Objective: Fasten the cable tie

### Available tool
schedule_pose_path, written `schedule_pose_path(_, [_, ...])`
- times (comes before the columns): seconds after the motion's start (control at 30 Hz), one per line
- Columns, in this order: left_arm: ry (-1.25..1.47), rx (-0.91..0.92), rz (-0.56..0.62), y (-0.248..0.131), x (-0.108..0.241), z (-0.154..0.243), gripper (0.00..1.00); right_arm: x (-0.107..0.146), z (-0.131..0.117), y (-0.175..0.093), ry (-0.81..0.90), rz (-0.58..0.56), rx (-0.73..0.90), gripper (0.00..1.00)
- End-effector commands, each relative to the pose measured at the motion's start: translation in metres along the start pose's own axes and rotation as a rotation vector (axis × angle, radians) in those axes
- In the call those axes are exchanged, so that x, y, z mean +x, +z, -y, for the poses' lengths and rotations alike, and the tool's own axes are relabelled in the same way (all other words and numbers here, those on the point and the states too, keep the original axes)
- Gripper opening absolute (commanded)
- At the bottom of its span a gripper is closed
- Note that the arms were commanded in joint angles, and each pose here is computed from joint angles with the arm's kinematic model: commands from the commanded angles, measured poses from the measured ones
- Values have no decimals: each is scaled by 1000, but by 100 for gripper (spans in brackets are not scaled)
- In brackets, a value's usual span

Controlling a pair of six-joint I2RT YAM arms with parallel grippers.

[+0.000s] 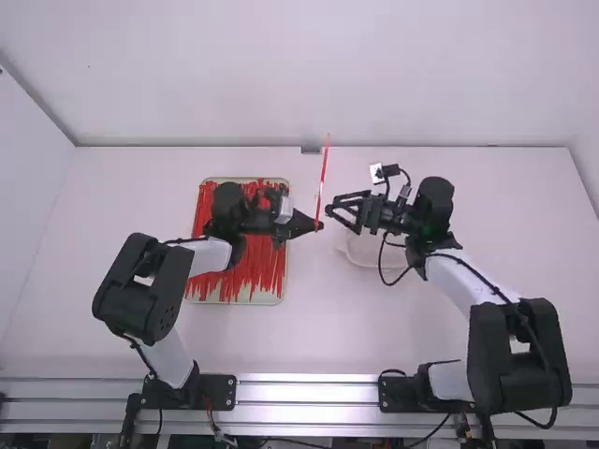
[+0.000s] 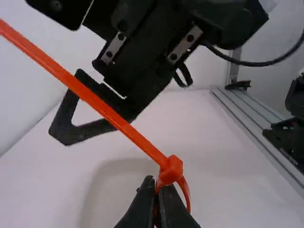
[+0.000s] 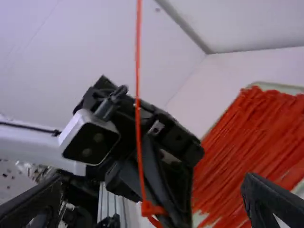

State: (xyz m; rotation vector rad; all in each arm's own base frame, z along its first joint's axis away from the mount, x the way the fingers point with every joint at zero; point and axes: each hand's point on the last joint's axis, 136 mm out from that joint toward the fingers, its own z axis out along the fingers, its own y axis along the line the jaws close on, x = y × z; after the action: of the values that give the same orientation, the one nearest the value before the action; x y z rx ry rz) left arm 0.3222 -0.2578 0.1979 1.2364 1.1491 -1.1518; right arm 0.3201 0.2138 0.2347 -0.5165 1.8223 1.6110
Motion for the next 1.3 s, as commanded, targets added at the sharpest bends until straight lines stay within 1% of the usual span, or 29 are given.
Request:
schedule_pose_path(0.0, [-60,23,5,0,-1,4,2,-5,-13,7,-39,-6,-25,99])
schedule_pose_path(0.07, [-74,22,11,0,-4,4,2,0,-16,12,-89,-23,-38,99])
schedule_pose_path(0.17, [-87,23,15,0,-6,4,2,5,-22,18,-96,-39,-57,99])
schedule_pose_path(0.23, [-93,24,15,0,-6,4,2,7,-24,23,-97,-45,-62,95])
schedule_pose_path(0.37, [-93,64,13,0,-6,11,2,11,-28,31,-99,-50,-66,80])
schedule_pose_path(0.4, [-93,72,13,1,-6,13,2,12,-29,32,-99,-52,-67,74])
schedule_pose_path(0.43, [-96,79,12,3,-6,14,2,13,-30,34,-99,-53,-68,65])
schedule_pose_path(0.47, [-104,84,12,4,-6,15,2,14,-30,35,-99,-57,-71,53])
schedule_pose_path(0.5, [-104,84,12,5,-6,16,2,14,-31,35,-99,-57,-72,50])
schedule_pose_path(0.57, [-103,80,12,3,-6,15,2,14,-30,35,-88,-57,-71,35])
schedule_pose_path(0.6, [-103,82,12,4,-6,15,2,13,-30,34,-87,-56,-70,30])
schedule_pose_path(0.63, [-104,85,12,5,-6,16,2,12,-28,32,-86,-52,-65,21])
schedule_pose_path(0.67, [-104,85,12,5,-6,16,2,11,-28,32,-86,-51,-64,18])
schedule_pose_path(0.7, [-104,80,12,3,-6,15,2,11,-27,31,-83,-50,-62,5])
schedule_pose_path(0.73, [-104,79,12,3,-6,14,2,10,-26,30,-74,-47,-58,0])
schedule_pose_path(0.93, [-105,79,12,3,-6,14,2,8,-25,29,-67,-40,-54,0])
schedule_pose_path(0.97, [-123,83,11,4,-6,15,14,7,-27,29,-77,-38,-59,0])
schedule_pose_path(1.0, [-138,82,11,4,-7,14,20,5,-28,28,-84,-32,-63,0])
schedule_pose_path(1.17, [-166,64,9,0,-10,5,19,-4,-34,25,-103,-3,-76,0])
schedule_pose_path(1.23, [-158,58,11,-1,-14,0,34,-12,-33,20,-103,22,-71,0])
schedule_pose_path(1.27, [-156,54,11,-2,-17,-3,65,-17,-33,16,-107,37,-68,0])
